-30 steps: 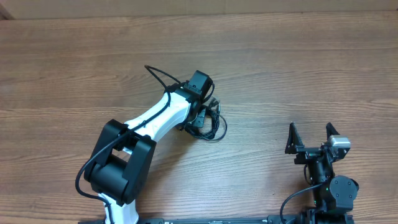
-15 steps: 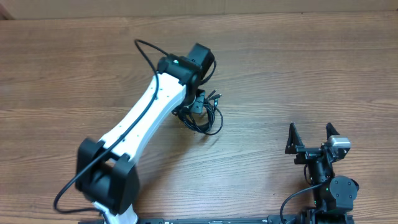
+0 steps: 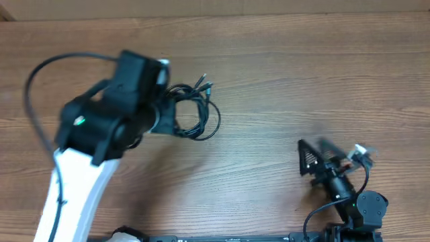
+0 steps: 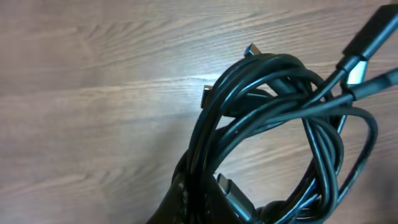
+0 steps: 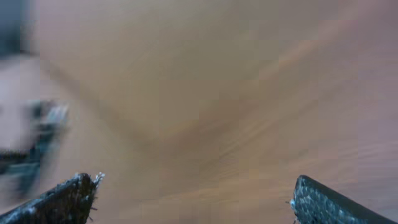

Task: Untangle cables

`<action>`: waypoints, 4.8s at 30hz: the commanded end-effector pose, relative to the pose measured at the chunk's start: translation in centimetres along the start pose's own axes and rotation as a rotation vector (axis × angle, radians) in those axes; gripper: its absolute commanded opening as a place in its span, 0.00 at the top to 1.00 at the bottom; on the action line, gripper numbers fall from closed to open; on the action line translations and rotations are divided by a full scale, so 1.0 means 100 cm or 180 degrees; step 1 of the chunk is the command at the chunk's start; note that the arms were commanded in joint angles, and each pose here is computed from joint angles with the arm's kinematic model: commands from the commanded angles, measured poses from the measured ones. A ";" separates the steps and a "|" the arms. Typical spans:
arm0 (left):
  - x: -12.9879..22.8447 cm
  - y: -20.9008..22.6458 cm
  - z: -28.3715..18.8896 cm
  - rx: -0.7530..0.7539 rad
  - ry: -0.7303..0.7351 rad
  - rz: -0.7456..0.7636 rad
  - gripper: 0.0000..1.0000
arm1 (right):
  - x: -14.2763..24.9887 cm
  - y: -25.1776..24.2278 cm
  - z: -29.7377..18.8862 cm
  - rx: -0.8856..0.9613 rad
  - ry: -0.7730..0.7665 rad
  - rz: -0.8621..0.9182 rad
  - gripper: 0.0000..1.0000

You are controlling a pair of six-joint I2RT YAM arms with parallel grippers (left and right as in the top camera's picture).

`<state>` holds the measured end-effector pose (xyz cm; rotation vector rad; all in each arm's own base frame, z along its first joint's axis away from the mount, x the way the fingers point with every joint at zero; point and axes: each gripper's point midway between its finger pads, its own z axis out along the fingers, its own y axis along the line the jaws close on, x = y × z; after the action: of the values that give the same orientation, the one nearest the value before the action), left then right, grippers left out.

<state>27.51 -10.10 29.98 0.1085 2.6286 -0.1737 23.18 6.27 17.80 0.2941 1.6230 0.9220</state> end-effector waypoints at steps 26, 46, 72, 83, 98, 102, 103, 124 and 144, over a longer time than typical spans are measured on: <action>0.100 -0.024 0.042 0.1189 -0.0110 -0.1292 0.96 | 0.026 0.118 -0.019 -0.1291 0.1828 0.1113 0.23; 0.087 -0.038 0.037 0.1347 -0.0337 -0.0876 0.96 | 0.109 0.146 0.057 -0.0659 0.1720 0.1632 0.62; 0.096 -0.015 0.063 0.0714 -0.0308 0.0339 0.96 | 0.151 0.101 0.051 -0.0413 0.2228 0.0685 0.00; 0.101 -0.016 0.094 0.0545 0.0318 -0.2363 0.96 | 0.121 0.141 0.019 -0.0685 0.2584 0.1896 0.00; 0.112 -0.044 0.086 0.0981 0.0756 -0.2589 0.96 | 0.156 0.113 0.059 0.0139 0.2335 0.2668 0.50; 0.112 -0.049 0.084 0.1067 0.0795 -0.2519 0.96 | 0.152 0.123 0.063 -0.0020 0.2325 0.2735 0.63; 0.112 -0.049 0.084 0.1067 0.0790 -0.2519 0.96 | 0.152 0.123 0.063 -0.0015 0.2342 0.2759 0.64; 0.089 -0.039 0.070 0.1284 0.0265 -0.0811 0.03 | 0.143 0.131 0.066 -0.0931 0.1993 0.0556 0.96; 0.079 -0.014 0.045 0.1091 0.0325 -0.1636 0.45 | 0.053 0.102 0.097 -0.0489 0.1407 0.2932 0.96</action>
<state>22.53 -11.77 21.71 -0.2698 2.6687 -0.7578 26.81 21.50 20.19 0.4664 1.8412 1.6780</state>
